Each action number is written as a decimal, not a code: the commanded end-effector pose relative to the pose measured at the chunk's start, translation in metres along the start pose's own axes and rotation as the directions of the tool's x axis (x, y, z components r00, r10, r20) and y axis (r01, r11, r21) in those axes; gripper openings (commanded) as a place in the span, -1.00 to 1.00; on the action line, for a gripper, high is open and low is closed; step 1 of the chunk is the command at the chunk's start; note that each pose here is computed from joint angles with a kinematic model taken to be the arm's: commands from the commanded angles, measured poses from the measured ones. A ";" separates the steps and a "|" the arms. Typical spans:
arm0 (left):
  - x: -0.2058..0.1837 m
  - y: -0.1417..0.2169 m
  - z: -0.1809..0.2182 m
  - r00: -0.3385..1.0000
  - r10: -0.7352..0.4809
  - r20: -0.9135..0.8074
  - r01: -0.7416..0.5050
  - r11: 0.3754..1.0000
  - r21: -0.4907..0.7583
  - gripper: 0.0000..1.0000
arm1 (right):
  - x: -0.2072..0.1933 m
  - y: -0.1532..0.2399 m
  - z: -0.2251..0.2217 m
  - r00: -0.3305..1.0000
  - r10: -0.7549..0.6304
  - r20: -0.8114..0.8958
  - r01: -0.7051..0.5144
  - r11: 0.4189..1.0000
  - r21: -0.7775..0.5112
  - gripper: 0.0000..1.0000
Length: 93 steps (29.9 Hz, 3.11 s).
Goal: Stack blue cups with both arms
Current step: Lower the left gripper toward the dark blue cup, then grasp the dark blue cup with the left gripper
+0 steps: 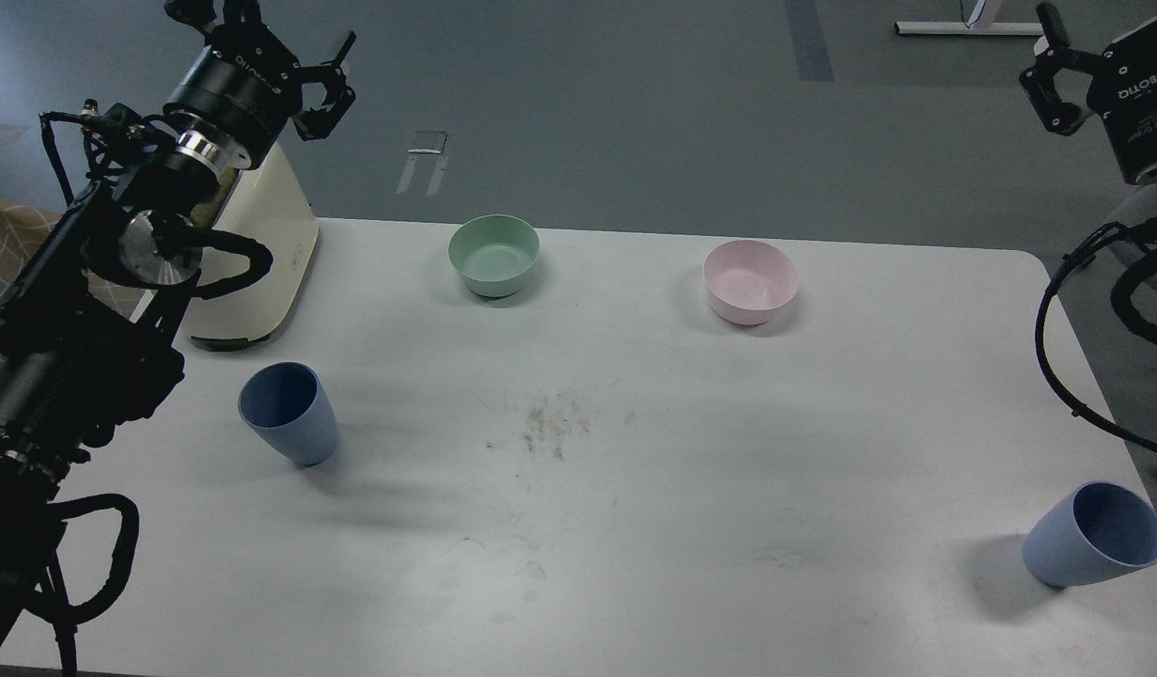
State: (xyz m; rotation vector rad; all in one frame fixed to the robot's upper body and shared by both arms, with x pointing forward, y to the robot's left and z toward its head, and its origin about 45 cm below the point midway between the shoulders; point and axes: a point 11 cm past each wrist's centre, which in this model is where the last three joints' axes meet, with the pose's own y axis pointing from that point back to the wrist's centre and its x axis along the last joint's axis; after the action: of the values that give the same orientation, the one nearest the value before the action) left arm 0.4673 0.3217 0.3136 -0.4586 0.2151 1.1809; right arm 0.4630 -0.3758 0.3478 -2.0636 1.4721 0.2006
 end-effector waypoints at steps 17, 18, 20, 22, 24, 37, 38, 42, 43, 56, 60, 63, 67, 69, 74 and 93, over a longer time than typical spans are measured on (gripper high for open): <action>-0.003 0.146 0.086 0.374 -0.310 0.874 0.065 0.949 0.308 0.65 | 0.013 0.020 -0.001 0.999 0.038 0.026 -0.039 0.998 0.040 1.00; 0.000 0.149 0.084 0.340 -0.329 0.881 0.051 0.942 0.333 0.64 | 0.013 0.020 -0.002 0.999 0.041 0.027 -0.042 0.998 0.045 1.00; 0.009 0.162 0.072 0.251 -0.380 0.890 0.001 0.920 0.392 0.64 | 0.014 0.020 -0.004 0.999 0.043 0.029 -0.045 0.997 0.055 1.00; 0.016 0.175 0.059 0.169 -0.428 0.888 -0.037 0.898 0.439 0.64 | 0.015 0.021 -0.005 0.999 0.046 0.030 -0.048 0.997 0.060 1.00; 0.017 0.185 0.048 0.086 -0.478 0.874 -0.057 0.874 0.483 0.64 | 0.020 0.025 -0.008 0.998 0.060 0.037 -0.063 0.995 0.072 1.00; 0.045 0.242 -0.001 -0.235 -0.683 0.692 -0.214 0.730 0.648 0.26 | 0.047 0.053 -0.020 0.987 0.145 0.068 -0.153 0.979 0.133 1.00; 0.047 0.246 -0.006 -0.222 -0.690 0.689 -0.218 0.724 0.655 0.25 | 0.048 0.054 -0.019 0.987 0.148 0.068 -0.156 0.979 0.132 1.00; 0.061 0.258 -0.022 -0.151 -0.699 0.699 -0.254 0.710 0.657 0.24 | 0.051 0.059 -0.019 0.985 0.158 0.068 -0.166 0.978 0.130 1.00; 0.062 0.258 -0.025 -0.133 -0.692 0.709 -0.253 0.716 0.651 0.24 | 0.053 0.060 -0.020 0.984 0.162 0.068 -0.170 0.976 0.134 1.00; 0.065 0.263 -0.041 -0.063 -0.672 0.738 -0.256 0.725 0.639 -0.03 | 0.052 0.064 -0.020 0.984 0.162 0.071 -0.171 0.976 0.138 1.00; 0.069 0.264 -0.046 -0.045 -0.670 0.741 -0.266 0.723 0.637 -0.08 | 0.053 0.067 -0.018 0.984 0.165 0.070 -0.173 0.976 0.133 1.00; 0.072 0.261 -0.052 -0.034 -0.669 0.743 -0.266 0.722 0.638 -0.10 | 0.056 0.071 -0.016 0.982 0.175 0.068 -0.182 0.975 0.126 1.00; 0.073 0.258 -0.057 -0.035 -0.678 0.734 -0.261 0.715 0.648 -0.11 | 0.058 0.075 -0.014 0.981 0.182 0.069 -0.189 0.974 0.121 1.00; 0.074 0.258 -0.059 -0.034 -0.683 0.730 -0.261 0.711 0.653 -0.16 | 0.058 0.075 -0.014 0.981 0.184 0.067 -0.191 0.974 0.120 1.00; 0.073 0.260 -0.061 -0.035 -0.689 0.724 -0.260 0.706 0.659 -0.41 | 0.058 0.075 -0.014 0.981 0.183 0.068 -0.191 0.974 0.120 1.00; 0.058 0.241 -0.058 -0.075 -0.665 0.743 -0.202 0.739 0.642 -1.00 | 0.063 0.082 -0.011 0.978 0.200 0.066 -0.207 0.972 0.110 1.00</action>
State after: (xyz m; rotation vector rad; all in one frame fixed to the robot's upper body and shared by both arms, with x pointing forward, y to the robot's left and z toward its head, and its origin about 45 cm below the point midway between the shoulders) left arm 0.2652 0.4237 0.1753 1.0927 -0.8017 0.6701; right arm 0.4120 -0.4489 0.3001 -1.8037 1.6156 0.2423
